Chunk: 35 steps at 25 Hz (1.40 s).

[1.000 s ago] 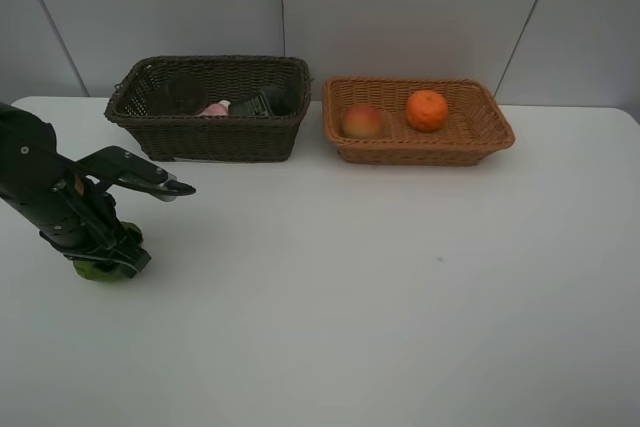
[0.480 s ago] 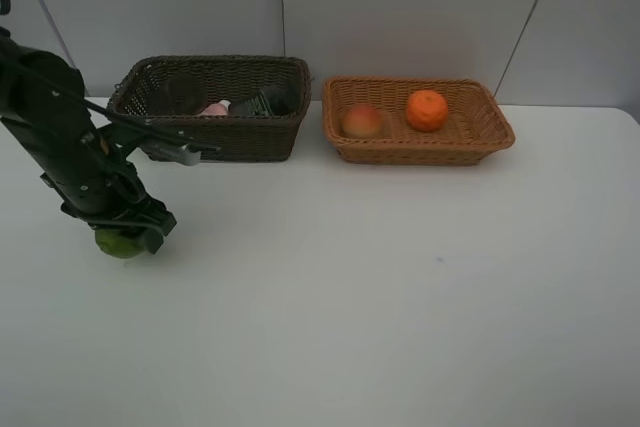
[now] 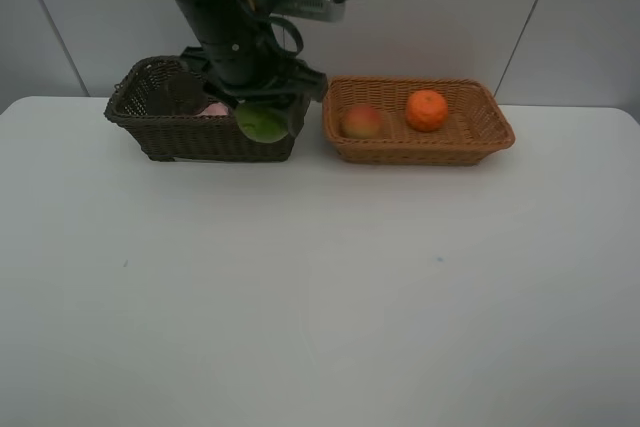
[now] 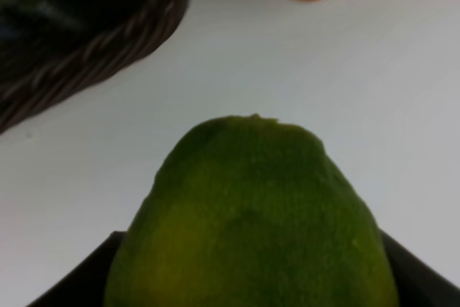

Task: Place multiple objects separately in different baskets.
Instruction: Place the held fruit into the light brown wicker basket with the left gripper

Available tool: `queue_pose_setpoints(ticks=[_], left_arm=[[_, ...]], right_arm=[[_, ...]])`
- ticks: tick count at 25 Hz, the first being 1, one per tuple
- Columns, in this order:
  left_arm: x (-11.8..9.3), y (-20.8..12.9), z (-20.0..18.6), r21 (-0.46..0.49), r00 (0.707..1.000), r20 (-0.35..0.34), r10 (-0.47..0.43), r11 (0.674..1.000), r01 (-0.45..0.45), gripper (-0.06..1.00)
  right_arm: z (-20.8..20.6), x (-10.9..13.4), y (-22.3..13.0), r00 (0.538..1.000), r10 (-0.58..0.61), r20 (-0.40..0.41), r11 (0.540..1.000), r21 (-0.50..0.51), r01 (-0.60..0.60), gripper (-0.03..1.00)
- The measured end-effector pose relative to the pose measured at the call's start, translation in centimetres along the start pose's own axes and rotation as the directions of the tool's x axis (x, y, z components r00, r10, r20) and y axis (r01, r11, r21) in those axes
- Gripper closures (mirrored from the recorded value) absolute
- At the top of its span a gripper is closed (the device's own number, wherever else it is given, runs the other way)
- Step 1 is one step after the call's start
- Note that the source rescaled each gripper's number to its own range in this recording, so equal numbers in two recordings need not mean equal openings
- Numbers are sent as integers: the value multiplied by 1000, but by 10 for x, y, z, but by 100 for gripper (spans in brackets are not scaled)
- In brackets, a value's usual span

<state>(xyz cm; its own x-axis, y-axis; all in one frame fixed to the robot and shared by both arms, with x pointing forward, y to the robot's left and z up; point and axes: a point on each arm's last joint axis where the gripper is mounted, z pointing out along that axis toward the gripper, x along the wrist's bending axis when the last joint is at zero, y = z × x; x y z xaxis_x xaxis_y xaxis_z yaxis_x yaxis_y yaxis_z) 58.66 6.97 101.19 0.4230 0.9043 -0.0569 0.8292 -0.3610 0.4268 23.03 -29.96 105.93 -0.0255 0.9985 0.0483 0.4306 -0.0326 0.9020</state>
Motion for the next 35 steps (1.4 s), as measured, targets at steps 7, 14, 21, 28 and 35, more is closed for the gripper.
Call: queue_pose_setpoints(ticks=[7, 14, 21, 28, 35], left_arm=[[-49, 60, 18, -88, 996, 12, 84, 993, -83, 20], [-70, 82, 61, -264, 986, -10, 166, 951, -163, 20], [-82, 83, 103, -377, 980, 25, 197, 910, -173, 20], [-86, 75, 144, -416, 977, 42, 210, 893, -174, 20], [-86, 73, 151, -418, 976, 44, 212, 892, -175, 20]], right_arm=[[0, 0, 0, 1000, 0, 0, 1000, 0, 0, 5], [0, 0, 0, 1000, 0, 0, 1000, 0, 0, 5], [0, 0, 0, 1000, 0, 0, 1000, 0, 0, 5], [0, 0, 0, 1000, 0, 0, 1000, 0, 0, 5], [0, 0, 0, 1000, 0, 0, 1000, 0, 0, 5]])
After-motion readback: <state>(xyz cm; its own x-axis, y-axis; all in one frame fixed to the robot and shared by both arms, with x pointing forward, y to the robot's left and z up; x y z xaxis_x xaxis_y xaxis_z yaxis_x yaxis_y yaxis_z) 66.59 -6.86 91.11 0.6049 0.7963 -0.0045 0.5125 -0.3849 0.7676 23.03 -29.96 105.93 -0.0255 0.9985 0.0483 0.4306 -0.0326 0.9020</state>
